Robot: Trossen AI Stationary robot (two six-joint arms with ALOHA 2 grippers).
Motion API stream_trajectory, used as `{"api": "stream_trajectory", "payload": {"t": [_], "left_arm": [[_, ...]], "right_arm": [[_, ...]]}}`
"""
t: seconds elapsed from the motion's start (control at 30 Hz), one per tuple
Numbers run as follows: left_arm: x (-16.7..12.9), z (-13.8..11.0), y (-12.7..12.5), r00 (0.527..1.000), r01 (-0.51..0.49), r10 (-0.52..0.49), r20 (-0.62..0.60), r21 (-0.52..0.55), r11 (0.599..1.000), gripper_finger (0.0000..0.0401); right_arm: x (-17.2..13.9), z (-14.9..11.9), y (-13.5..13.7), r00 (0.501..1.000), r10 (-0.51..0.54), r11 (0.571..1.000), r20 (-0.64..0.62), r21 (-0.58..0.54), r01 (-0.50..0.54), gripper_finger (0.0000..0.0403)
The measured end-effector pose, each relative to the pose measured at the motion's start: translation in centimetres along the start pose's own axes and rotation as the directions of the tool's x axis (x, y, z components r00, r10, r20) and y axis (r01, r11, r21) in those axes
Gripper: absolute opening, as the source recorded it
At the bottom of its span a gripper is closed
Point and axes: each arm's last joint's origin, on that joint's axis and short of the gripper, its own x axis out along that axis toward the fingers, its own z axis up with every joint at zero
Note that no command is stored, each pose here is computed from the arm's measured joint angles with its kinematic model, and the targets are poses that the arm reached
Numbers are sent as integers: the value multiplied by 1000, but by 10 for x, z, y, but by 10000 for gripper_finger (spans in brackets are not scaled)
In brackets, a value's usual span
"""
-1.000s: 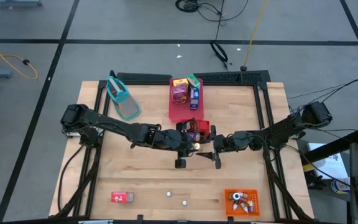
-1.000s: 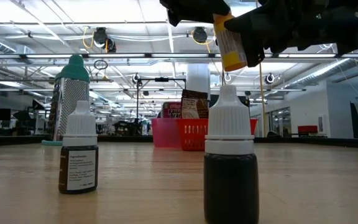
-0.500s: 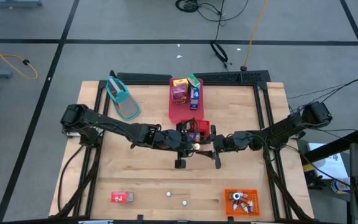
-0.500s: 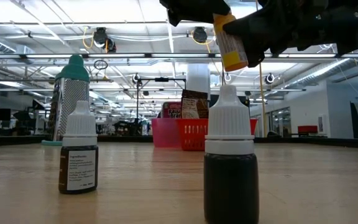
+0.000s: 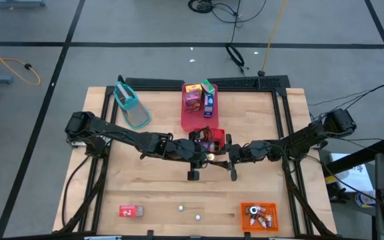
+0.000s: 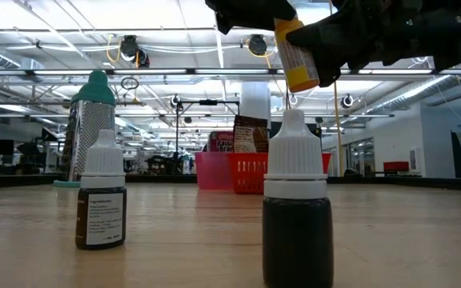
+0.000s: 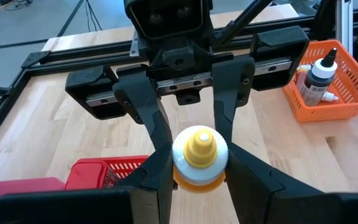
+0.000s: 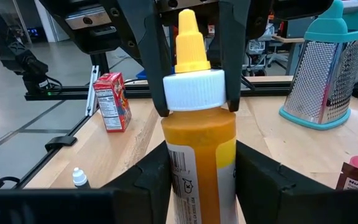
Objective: Pick & Place Kitchen Items
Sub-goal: Put the yellow food coloring bottle into the orange bin
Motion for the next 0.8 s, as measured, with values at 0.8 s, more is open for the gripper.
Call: {"api": "stream_trajectory", "payload": {"t": [0.8], "left_arm": [[-6,-5,3,995,-69,74,-70,65,995,251]], "right_arm": [[0,-1,0,1000,1,1000,-9,-4,-1,136]]}}
